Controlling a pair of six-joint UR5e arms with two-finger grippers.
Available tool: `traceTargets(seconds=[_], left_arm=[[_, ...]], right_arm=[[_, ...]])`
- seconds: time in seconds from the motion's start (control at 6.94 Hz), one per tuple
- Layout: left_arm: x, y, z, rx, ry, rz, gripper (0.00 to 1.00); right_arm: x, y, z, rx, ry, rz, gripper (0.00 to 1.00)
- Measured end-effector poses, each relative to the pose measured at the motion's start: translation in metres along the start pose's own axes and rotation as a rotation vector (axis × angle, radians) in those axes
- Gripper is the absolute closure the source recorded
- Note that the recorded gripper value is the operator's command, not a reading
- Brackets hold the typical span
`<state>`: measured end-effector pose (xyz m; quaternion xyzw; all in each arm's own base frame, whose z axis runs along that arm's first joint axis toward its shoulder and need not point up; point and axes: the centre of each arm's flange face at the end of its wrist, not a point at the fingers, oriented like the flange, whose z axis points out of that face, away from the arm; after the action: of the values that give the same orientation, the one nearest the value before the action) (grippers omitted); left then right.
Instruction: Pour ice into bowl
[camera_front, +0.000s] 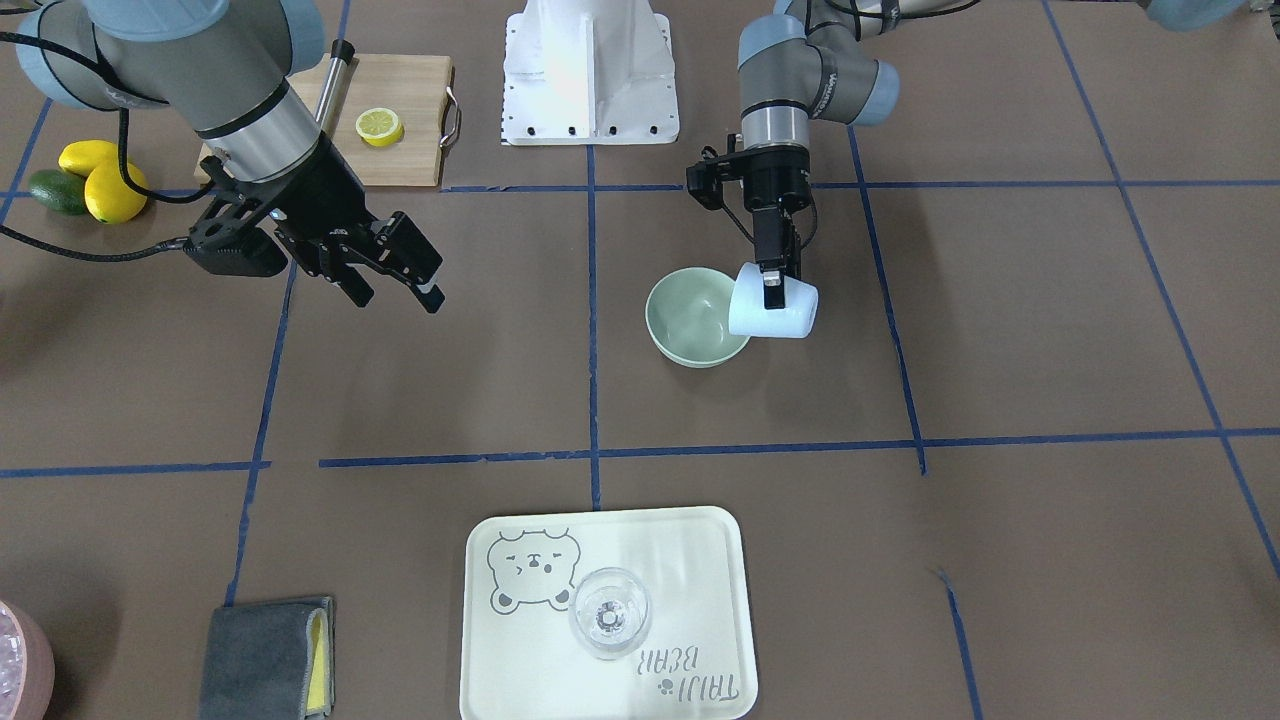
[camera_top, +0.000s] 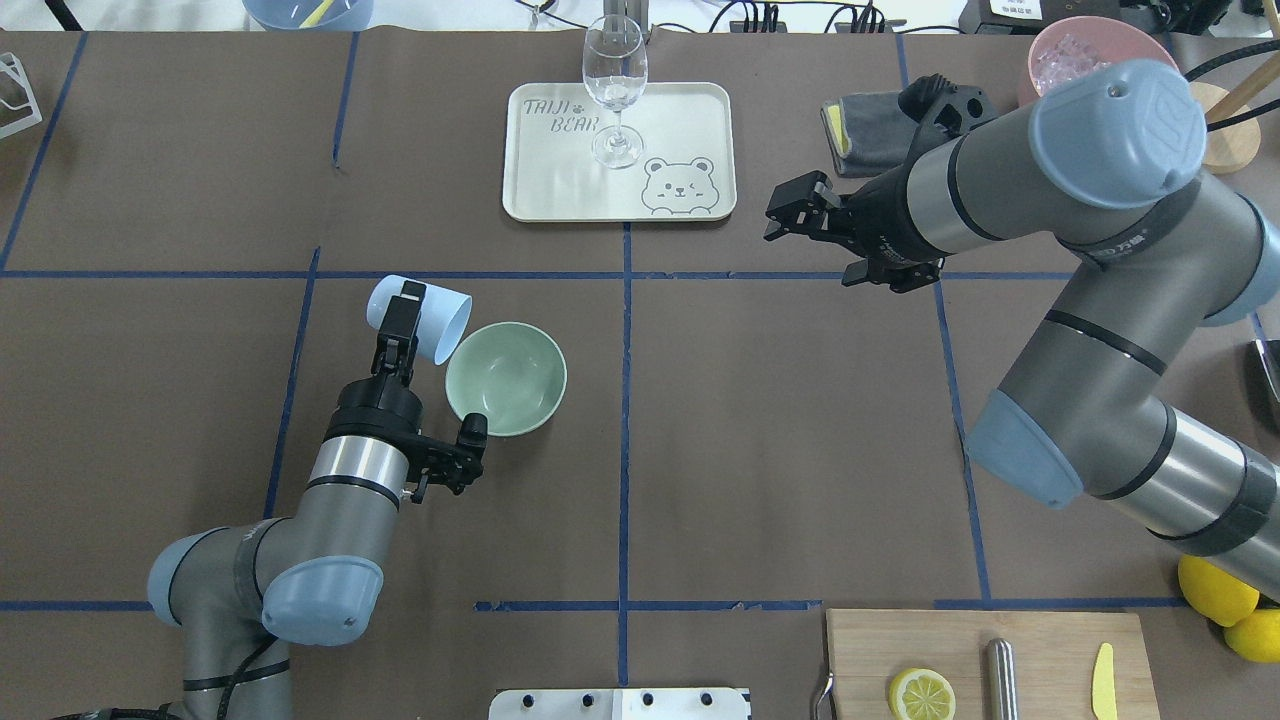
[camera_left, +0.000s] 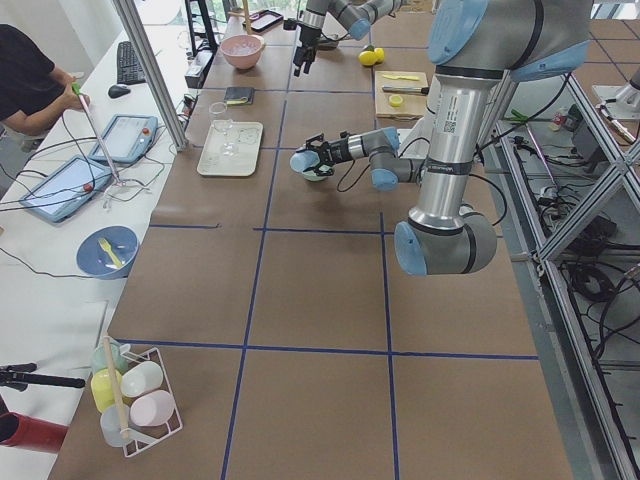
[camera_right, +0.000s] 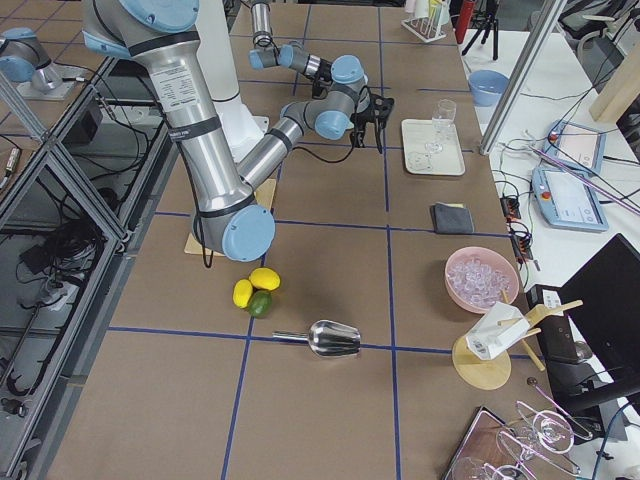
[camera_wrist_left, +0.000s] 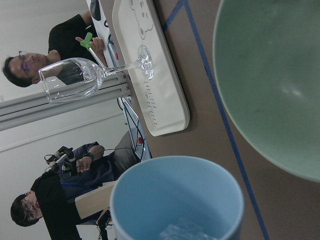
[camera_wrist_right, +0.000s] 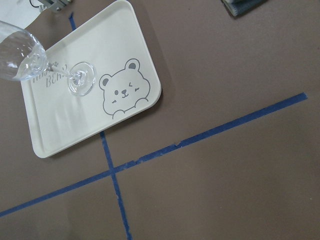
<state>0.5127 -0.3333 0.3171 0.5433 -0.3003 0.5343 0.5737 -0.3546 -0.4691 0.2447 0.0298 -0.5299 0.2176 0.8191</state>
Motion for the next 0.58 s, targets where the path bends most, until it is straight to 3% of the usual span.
traceTargets(seconds=[0.58], left_arm=[[0.003, -0.028, -0.023, -0.006, -0.001, 0.212, 1.00]], right_arm=[[0.018, -0.003, 0.010, 0.000, 0.031, 0.018, 0.00]])
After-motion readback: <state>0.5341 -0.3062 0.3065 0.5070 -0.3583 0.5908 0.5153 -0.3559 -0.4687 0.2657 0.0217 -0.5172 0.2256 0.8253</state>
